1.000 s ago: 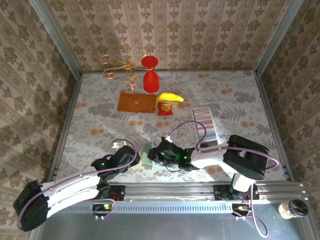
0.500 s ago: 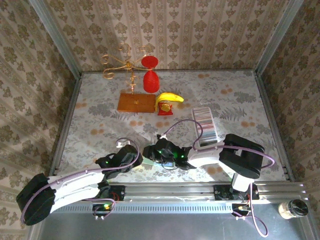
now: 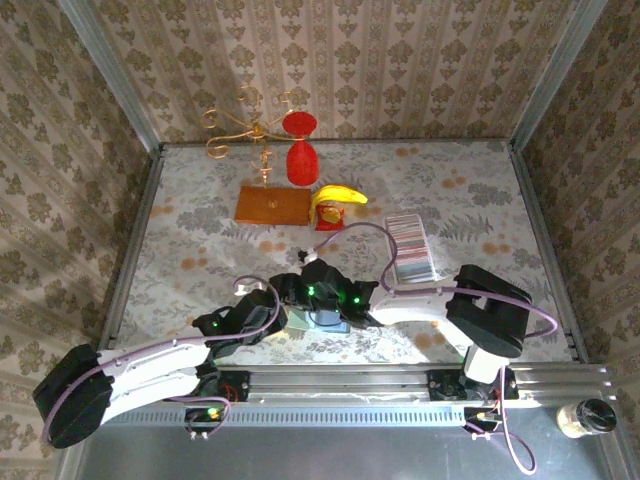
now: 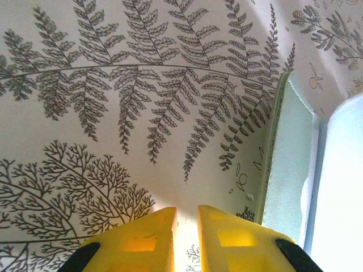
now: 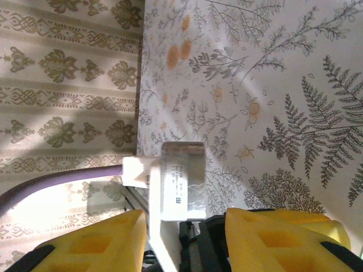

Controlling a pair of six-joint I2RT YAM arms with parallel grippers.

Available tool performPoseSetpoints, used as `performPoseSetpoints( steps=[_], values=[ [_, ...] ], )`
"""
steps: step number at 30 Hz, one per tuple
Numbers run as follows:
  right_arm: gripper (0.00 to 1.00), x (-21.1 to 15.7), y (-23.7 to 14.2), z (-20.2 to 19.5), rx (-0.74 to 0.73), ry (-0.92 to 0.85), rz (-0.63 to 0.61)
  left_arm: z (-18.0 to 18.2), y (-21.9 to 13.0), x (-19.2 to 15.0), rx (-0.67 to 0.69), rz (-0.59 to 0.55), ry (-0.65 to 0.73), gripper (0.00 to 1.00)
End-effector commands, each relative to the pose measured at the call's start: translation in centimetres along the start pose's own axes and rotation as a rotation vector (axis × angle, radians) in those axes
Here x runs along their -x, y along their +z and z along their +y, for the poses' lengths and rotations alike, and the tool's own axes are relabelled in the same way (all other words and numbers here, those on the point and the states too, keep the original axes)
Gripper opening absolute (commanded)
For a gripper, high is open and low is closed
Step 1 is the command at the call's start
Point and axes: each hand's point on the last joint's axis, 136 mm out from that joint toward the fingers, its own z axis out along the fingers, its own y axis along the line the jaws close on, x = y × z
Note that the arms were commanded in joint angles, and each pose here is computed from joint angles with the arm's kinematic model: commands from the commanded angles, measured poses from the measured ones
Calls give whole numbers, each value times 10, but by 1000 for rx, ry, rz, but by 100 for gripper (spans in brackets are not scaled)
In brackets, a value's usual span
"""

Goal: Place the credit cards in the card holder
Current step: Flip over the card slot in the card holder.

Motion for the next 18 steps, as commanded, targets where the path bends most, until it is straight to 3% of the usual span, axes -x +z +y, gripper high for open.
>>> performPoseSetpoints(
  steps=[1,11,14,18],
  values=[
    [43,16,-24,8,-67,-80,-46,-2,1,-2,-5,1,11,17],
    [50,48,-121,-37,-303,-273,-161,-25,6,-11,-67,44,50,18],
    [58,68,-158,-46,-413,-442,-190,-33,7,-15,-63,60,67,15],
    [68,85,-196,-34,-452,-815,-200,-17,1,-10,8,31,71,15]
  ],
)
